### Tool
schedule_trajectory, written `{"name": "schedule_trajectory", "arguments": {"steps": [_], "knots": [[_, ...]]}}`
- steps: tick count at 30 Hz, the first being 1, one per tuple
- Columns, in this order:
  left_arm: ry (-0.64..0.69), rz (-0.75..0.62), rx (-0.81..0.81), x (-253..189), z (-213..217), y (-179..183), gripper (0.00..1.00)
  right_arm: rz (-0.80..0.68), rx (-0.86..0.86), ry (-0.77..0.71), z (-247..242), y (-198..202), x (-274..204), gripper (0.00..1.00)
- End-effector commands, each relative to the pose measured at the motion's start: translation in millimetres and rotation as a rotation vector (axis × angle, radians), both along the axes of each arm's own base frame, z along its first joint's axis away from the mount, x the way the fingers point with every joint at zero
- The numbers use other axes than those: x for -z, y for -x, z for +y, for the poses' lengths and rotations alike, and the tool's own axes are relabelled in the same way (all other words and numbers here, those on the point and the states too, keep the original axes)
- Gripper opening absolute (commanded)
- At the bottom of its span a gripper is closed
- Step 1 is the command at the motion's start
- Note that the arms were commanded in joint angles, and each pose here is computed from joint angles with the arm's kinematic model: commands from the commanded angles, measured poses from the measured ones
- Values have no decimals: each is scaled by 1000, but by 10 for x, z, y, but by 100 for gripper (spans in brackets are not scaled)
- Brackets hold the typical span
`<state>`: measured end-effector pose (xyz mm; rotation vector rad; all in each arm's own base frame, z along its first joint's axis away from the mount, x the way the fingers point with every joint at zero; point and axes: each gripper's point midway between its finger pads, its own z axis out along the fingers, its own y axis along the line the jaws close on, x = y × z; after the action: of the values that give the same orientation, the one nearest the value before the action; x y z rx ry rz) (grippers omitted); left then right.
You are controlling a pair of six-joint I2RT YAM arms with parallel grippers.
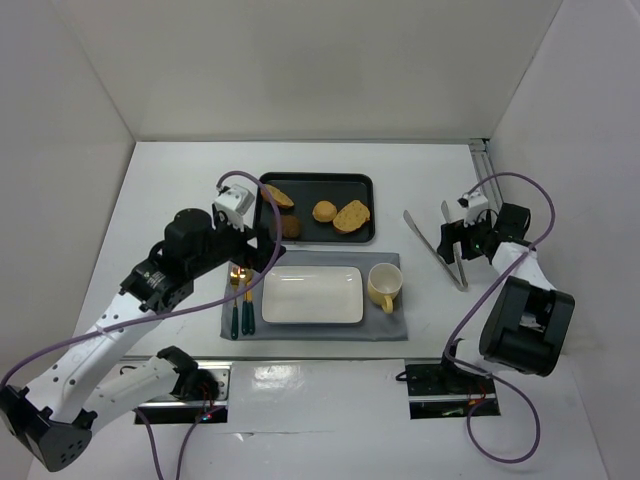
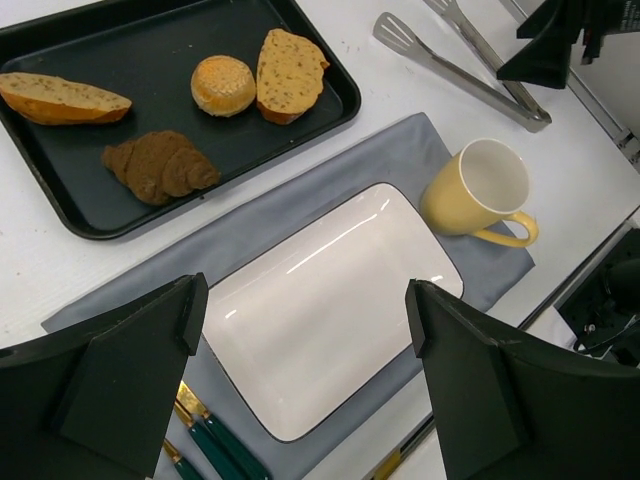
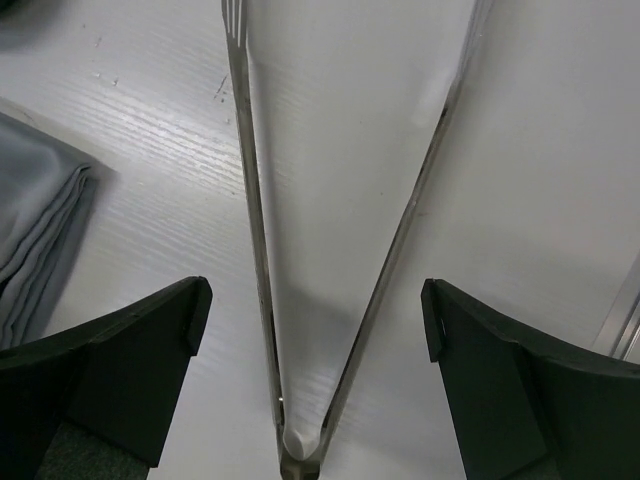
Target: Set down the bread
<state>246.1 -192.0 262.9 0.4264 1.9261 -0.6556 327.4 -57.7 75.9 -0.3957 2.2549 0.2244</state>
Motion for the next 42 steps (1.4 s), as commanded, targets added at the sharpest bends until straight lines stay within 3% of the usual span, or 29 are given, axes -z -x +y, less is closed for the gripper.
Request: {"name": "schedule_trajectory", "arguments": {"steps": [1, 23, 26, 29, 30, 35, 42], "knots": [[47, -28, 40, -120, -62, 46, 100, -76, -11, 147, -105, -160, -11, 100], [64, -39, 37, -173, -61, 55, 100, 66, -99, 168, -46, -179, 550, 100], [64, -39, 37, -173, -61, 55, 100, 77, -103, 179, -63, -169, 588, 93], [64, -39, 37, -173, -61, 55, 100, 78, -104, 193, -89, -178, 612, 77], [64, -39, 37, -173, -61, 55, 100, 88, -105, 190, -85, -168, 647, 66], [61, -41, 28, -172, -50, 43, 100, 103, -112, 176, -59, -139, 685, 41], [59, -42, 20, -171, -39, 32, 100, 50, -138, 122, 57, -201, 361, 26]]}}
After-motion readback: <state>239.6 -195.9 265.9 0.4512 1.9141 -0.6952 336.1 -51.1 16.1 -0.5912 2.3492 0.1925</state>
